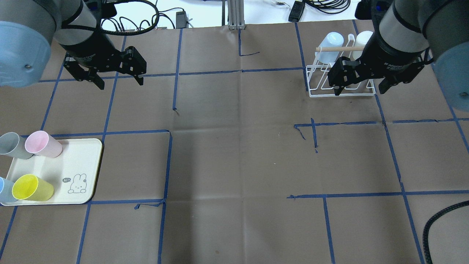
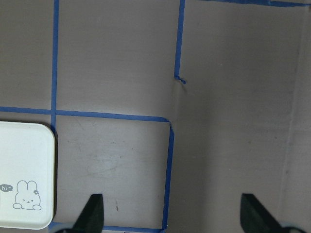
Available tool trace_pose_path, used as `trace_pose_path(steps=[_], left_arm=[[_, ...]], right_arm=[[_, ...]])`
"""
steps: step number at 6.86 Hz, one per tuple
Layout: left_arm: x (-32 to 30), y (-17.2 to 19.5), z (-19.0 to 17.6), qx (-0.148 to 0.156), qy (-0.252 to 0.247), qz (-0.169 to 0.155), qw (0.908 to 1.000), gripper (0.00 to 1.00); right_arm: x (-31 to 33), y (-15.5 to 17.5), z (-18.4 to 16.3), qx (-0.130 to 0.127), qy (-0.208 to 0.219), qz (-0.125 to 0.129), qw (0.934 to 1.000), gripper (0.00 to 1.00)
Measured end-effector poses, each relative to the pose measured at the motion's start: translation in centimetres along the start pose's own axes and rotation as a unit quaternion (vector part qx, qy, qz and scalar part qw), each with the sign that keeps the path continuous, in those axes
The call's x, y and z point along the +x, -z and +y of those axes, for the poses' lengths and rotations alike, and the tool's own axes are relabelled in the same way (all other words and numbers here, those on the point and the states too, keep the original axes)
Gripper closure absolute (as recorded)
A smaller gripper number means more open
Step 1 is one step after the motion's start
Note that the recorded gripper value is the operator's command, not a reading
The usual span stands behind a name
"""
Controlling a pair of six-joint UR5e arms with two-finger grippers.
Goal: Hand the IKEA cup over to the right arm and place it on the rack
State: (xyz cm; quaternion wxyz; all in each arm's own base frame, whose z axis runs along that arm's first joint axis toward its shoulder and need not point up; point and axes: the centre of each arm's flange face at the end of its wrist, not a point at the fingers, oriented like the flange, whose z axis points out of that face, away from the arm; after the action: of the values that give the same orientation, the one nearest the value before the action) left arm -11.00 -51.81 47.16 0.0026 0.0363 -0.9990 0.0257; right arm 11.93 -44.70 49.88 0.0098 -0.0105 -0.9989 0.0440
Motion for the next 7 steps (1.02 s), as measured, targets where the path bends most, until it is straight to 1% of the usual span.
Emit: trace_pose_path(steps=[1, 3, 4, 7], left_arm=[[0.0, -0.1, 0.0, 0.000, -0.001, 0.000, 1.0000, 0.00], [0.0, -0.1, 0.0, 0.001, -0.001, 0.000, 1.0000, 0.00], [0.0, -0.1, 0.0, 0.002, -0.001, 0.000, 1.0000, 0.00], [0.0, -0.2, 0.0, 0.001, 0.000, 0.000, 1.0000, 0.00]], right_arm=[[-0.5, 0.1, 0.3, -0.006, -0.011, -0.005, 0.9999, 0.00], [-2.8, -0.5, -0.1, -0.013, -0.013, -0.032, 0.9993, 0.00], [-3.4, -0.7, -0.6, -0.016, -0.010, -0.035, 0.9992, 0.00], [-3.5, -0.1, -1.3, -0.011, -0.010, -0.025, 0.9996, 0.00]])
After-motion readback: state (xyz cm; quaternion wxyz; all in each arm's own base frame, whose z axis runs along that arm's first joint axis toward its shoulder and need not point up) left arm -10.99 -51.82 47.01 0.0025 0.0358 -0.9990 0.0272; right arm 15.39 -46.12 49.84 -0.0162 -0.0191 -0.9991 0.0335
